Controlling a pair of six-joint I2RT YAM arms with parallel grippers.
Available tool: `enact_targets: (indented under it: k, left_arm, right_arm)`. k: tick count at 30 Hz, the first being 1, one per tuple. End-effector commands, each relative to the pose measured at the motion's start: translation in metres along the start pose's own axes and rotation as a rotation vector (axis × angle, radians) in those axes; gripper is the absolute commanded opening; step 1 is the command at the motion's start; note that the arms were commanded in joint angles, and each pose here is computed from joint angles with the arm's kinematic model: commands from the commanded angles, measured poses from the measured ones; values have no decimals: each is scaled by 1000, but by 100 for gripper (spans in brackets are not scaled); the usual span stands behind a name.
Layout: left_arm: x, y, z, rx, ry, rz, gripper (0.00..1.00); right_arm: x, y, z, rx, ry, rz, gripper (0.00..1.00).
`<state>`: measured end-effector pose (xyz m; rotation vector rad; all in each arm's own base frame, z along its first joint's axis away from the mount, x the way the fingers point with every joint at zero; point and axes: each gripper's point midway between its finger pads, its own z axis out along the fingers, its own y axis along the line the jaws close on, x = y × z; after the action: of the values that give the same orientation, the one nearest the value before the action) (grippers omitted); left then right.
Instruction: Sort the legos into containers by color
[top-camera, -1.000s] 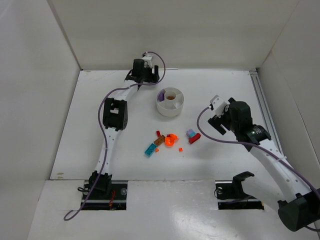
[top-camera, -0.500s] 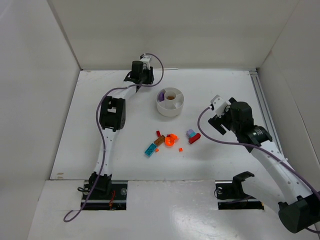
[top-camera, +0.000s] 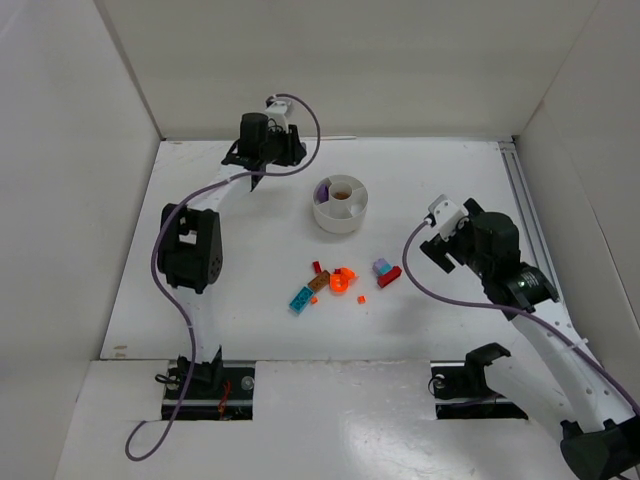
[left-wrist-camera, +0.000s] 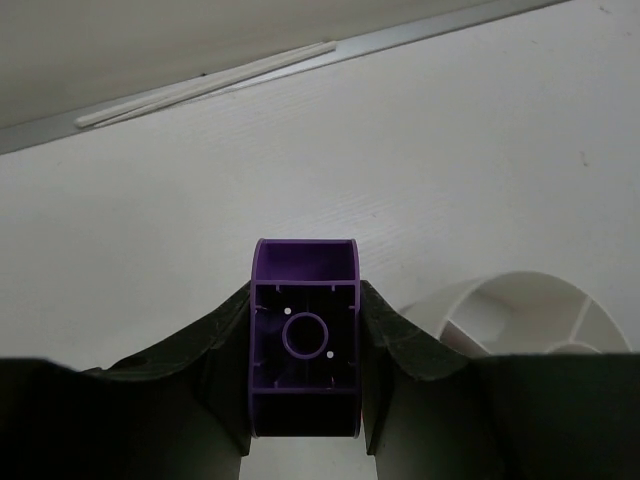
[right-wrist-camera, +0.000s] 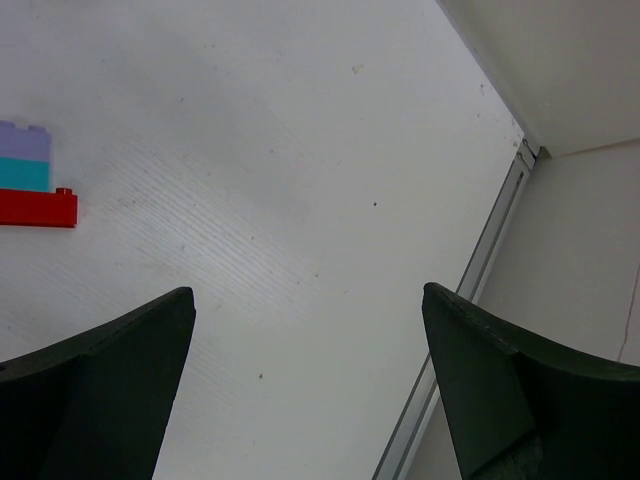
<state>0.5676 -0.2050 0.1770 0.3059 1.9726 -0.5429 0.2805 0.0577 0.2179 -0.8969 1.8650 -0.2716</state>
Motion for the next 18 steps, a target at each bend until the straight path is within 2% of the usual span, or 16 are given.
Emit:
enact_targets:
  k: [1, 6, 8, 9, 10, 18]
  left_arm:
    - [9, -55, -26, 202, 9, 32, 19]
    - [36, -83, -31, 206, 70, 101, 17]
    - [35, -91, -37, 200, 56, 113, 17]
    - [48, -89, -37, 196, 82, 106, 17]
    - [40, -91, -39, 199, 60, 103, 17]
    - [60, -97, -41, 199, 99, 93, 17]
  right_arm:
    - [-17, -8, -7, 27, -89, 13, 99]
    - [-17, -6, -12, 27, -108, 14, 99]
    - [-18, -4, -12, 19, -113, 13, 99]
    - [-18, -4, -12, 19, -113, 13, 99]
    - [-14, -2, -10, 14, -106, 13, 99]
    - [-13, 1, -10, 6, -111, 12, 99]
